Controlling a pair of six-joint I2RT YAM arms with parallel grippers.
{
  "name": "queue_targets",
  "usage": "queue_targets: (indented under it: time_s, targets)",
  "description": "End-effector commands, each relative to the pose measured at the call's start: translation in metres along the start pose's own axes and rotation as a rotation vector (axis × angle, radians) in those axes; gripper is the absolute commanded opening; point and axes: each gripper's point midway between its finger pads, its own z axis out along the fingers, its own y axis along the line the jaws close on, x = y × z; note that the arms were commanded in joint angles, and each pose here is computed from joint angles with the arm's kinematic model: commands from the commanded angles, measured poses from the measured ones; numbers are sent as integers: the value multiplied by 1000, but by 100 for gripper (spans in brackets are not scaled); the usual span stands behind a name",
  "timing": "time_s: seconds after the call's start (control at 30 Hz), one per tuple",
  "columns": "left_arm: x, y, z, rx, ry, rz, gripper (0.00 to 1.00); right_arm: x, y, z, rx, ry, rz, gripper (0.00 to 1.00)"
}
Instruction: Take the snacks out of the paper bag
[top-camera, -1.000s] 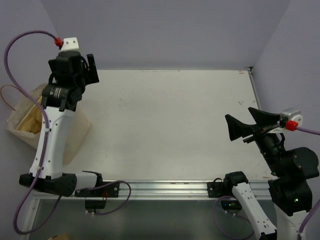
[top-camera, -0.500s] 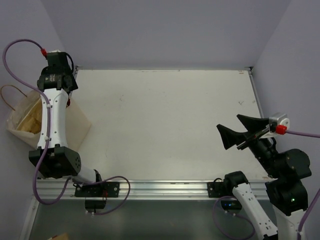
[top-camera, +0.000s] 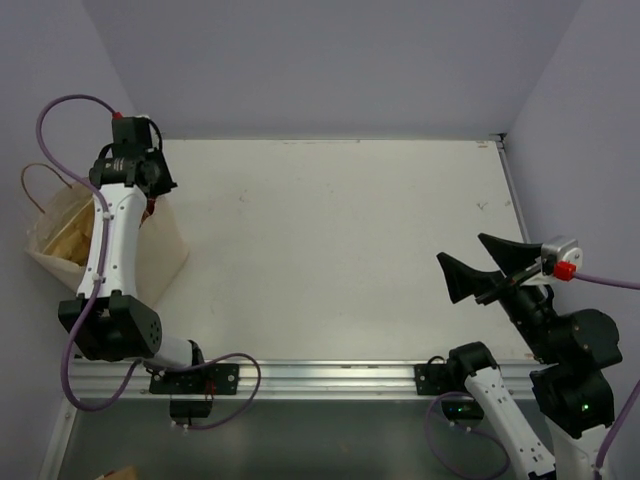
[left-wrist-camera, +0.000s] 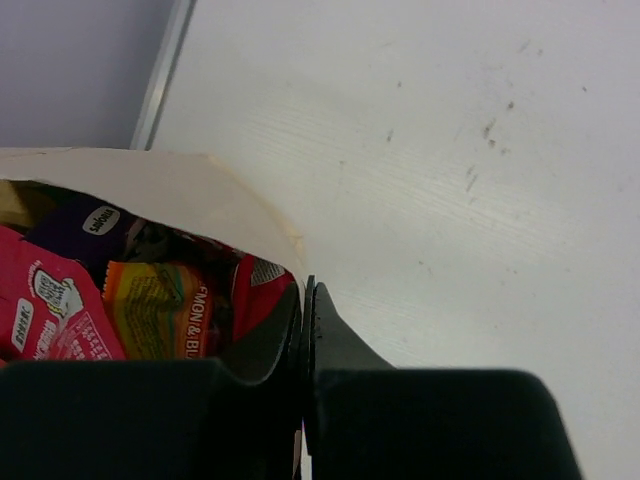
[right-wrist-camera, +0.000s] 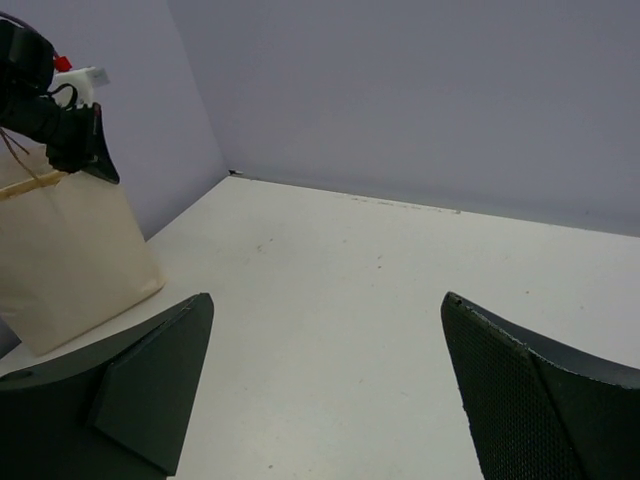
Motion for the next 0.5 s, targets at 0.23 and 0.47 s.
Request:
queue_targets:
  time_s: [0.23, 0.47]
  targets:
    - [17, -140, -87, 428, -45, 93, 0, -9, -6, -1, 31, -53, -30, 99]
    - [31, -192, -102, 562, -20, 142, 2, -6, -8, 2, 34, -39, -34, 99]
